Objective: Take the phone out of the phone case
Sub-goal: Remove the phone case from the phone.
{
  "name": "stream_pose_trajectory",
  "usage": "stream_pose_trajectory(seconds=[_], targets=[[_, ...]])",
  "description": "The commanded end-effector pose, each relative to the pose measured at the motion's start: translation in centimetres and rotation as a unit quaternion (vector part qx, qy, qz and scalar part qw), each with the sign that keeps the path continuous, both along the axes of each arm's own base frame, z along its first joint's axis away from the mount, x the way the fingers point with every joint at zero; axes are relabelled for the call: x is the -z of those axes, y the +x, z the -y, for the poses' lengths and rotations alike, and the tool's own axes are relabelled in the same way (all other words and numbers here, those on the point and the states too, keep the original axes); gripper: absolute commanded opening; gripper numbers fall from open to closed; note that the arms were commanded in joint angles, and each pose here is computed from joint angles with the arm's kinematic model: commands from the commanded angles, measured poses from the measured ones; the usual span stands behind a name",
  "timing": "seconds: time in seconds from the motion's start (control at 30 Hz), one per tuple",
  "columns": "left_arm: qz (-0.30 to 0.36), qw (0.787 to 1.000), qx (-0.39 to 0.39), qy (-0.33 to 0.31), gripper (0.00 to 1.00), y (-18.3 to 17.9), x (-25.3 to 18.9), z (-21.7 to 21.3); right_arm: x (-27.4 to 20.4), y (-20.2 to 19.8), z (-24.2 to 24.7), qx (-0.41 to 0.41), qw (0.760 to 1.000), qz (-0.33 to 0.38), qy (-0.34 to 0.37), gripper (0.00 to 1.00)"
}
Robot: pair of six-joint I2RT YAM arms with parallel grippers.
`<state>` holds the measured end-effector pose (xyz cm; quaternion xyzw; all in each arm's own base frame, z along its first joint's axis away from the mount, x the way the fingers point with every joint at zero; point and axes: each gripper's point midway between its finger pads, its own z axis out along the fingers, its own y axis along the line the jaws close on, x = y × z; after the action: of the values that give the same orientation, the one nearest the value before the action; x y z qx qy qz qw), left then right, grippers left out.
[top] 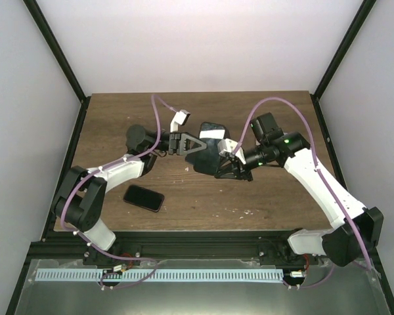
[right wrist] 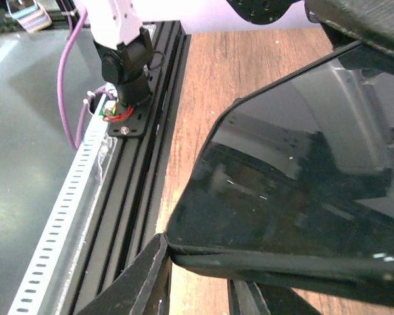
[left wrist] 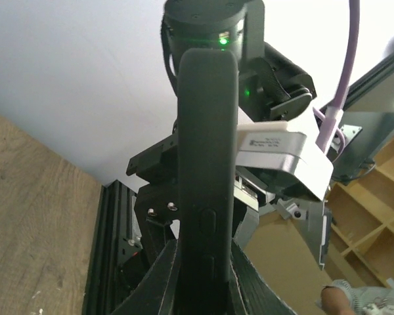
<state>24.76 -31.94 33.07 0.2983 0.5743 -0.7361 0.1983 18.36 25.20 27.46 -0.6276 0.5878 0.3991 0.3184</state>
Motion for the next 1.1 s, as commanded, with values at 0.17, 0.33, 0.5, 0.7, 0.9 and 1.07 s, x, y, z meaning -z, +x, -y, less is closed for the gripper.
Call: stream_pose_trajectory(seconds=[0.17,0.33,0.5,0.7,0.9,1.07], targets=[[-0.080,0.996,0.029,0.019,0.00,-0.6,-0.2,2.4,-4.3,2.9,-1.9,-0.018,0.982,0.182,0.035,0.23],[-0.075,0.996,0.037,0.019,0.00,-1.3,-0.5,2.5,-5.0,4.3,-2.4,0.014,0.983,0.175,0.044,0.20],[-0.073,0.996,0.038,0.017,0.00,-1.5,-0.7,2.4,-4.7,5.9,-2.7,0.049,0.983,0.168,0.051,0.20],[-0.072,0.996,0.051,0.020,0.00,-2.1,-0.6,2.7,-4.0,10.0,-1.7,0.143,0.973,0.177,0.048,0.19],[-0.073,0.995,0.060,0.020,0.00,-2.5,-0.5,2.9,-4.8,13.0,0.0,0.203,0.963,0.165,0.066,0.25],[-0.074,0.995,0.063,0.021,0.00,-2.8,-0.2,3.0,-5.0,13.4,0.4,0.205,0.967,0.125,0.083,0.29]])
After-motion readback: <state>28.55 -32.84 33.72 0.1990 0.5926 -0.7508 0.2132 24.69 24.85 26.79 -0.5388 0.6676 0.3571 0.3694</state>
